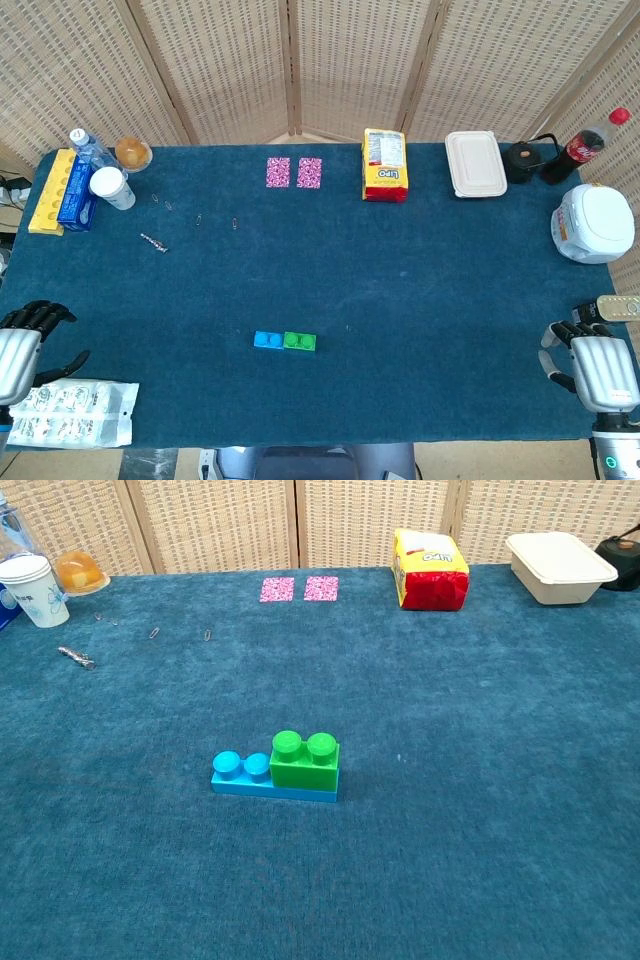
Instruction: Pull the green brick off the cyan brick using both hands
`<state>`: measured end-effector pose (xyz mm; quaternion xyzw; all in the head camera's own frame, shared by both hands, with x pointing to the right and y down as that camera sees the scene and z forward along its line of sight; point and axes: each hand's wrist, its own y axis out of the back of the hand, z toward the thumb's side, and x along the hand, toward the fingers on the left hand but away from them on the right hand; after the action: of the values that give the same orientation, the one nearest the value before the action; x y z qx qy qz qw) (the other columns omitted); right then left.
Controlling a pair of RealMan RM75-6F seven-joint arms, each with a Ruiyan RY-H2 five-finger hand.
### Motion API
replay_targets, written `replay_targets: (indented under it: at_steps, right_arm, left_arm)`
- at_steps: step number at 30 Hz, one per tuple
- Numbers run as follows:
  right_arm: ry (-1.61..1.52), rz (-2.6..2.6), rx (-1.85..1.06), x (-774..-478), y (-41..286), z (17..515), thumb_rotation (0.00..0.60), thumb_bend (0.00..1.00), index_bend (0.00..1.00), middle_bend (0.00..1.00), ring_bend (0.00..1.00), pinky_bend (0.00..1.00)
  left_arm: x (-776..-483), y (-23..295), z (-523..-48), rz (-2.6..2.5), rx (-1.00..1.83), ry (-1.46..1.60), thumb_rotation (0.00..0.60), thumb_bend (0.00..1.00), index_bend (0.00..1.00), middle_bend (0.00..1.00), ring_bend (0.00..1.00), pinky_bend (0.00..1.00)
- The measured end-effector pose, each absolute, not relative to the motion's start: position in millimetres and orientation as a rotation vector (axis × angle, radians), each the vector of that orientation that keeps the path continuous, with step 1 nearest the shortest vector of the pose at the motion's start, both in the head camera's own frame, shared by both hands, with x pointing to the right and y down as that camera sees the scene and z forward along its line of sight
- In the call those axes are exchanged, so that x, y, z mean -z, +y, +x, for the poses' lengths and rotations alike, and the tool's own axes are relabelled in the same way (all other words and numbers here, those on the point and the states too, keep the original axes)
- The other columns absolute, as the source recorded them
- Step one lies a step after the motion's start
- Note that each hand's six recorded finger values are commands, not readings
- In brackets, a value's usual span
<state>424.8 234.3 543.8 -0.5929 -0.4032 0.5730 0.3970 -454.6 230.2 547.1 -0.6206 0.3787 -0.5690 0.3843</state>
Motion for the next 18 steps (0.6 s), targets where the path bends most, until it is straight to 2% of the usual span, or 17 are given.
replay_targets:
  at_steps: [18]
  right_arm:
    - [-1.034, -1.492, -1.455, -542.6, 236.1, 426.3, 0.6, 0.36, 0.55, 0.54, 0.57, 0.46]
  left_arm:
    - [-552.2, 224.4, -447.6, -1.626, 1.437, 0.924, 0.431, 0.24, 0.41, 0.36, 0.26, 0.33]
